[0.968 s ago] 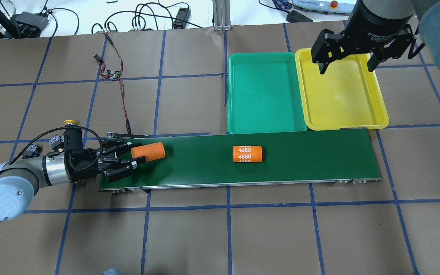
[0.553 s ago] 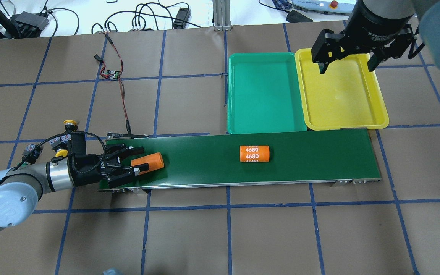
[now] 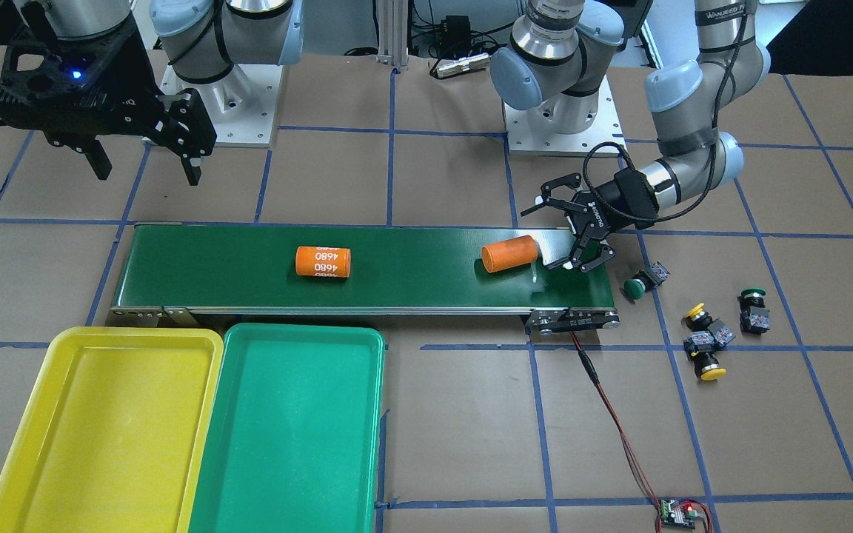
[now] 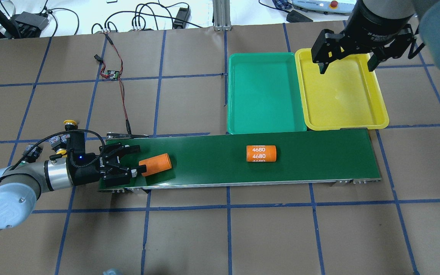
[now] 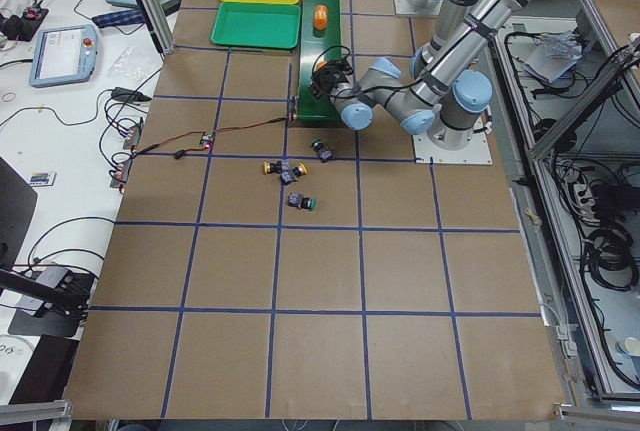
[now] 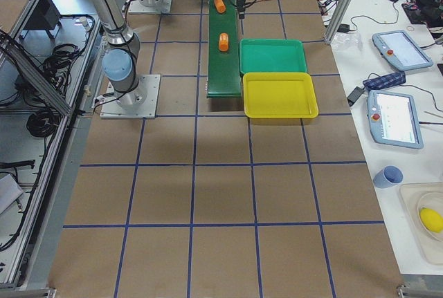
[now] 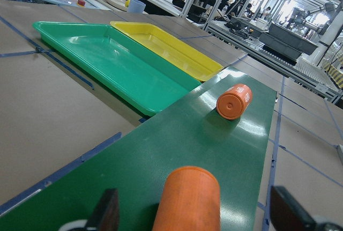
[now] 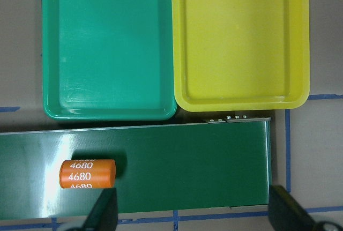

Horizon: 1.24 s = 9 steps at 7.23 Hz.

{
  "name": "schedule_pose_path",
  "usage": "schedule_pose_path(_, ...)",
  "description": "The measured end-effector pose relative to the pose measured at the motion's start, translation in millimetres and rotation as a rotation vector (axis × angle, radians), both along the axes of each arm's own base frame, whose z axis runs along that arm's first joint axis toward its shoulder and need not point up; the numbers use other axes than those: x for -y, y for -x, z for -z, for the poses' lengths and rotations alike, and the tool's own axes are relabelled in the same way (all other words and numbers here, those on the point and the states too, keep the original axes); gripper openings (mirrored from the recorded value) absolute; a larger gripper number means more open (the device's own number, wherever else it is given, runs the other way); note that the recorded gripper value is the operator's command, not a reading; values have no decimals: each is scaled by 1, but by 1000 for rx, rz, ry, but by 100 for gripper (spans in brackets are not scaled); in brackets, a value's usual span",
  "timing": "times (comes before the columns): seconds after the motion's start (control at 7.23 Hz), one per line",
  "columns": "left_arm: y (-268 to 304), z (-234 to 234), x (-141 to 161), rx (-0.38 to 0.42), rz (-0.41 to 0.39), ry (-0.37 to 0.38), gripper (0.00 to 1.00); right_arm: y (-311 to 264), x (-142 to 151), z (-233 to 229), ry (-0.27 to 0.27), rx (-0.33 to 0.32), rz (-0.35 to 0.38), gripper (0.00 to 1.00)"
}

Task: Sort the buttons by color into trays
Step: 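Carry the orange cell onto the belt and release it with the left gripper, then grasp a green-capped button switch with the left gripper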

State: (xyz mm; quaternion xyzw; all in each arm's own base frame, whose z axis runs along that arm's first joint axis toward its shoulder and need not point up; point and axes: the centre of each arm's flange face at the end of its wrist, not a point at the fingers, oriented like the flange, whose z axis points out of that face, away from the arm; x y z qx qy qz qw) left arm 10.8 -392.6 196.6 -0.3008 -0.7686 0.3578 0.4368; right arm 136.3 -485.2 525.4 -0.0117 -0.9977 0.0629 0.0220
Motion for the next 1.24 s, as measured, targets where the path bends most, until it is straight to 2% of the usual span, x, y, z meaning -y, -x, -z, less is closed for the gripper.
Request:
schedule_pose_path(0.14,-20,-29,18,95,5,-62,100,0,0,0,-2,0,1,100)
schedule_pose_path(0.28,-45,-61,35,231,1,-148,100,0,0,0,-2,0,2,100)
schedule_pose_path(0.41,-71,-89,51,343,-45,-229,100,0,0,0,-3,1,3,100)
schedule_pose_path(0.55,-102,-107,67,432,-133,-301,100,0,0,0,-3,2,4,100)
schedule_pose_path(0.69,-133,-116,77,557,-213,-378,100,0,0,1,-3,2,4,100)
schedule_pose_path(0.83,-159,-116,83,679,-271,-464,100,0,1,1,-2,2,4,100)
schedule_pose_path(0.97,-178,-107,88,768,-327,-545,100,0,2,2,0,2,4,100)
schedule_pose_path(1.11,-198,-94,97,853,-395,-590,100,0,2,2,1,3,4,100)
schedule_pose_path(1.24,-216,-79,107,916,-450,-599,100,0,3,2,2,3,4,100)
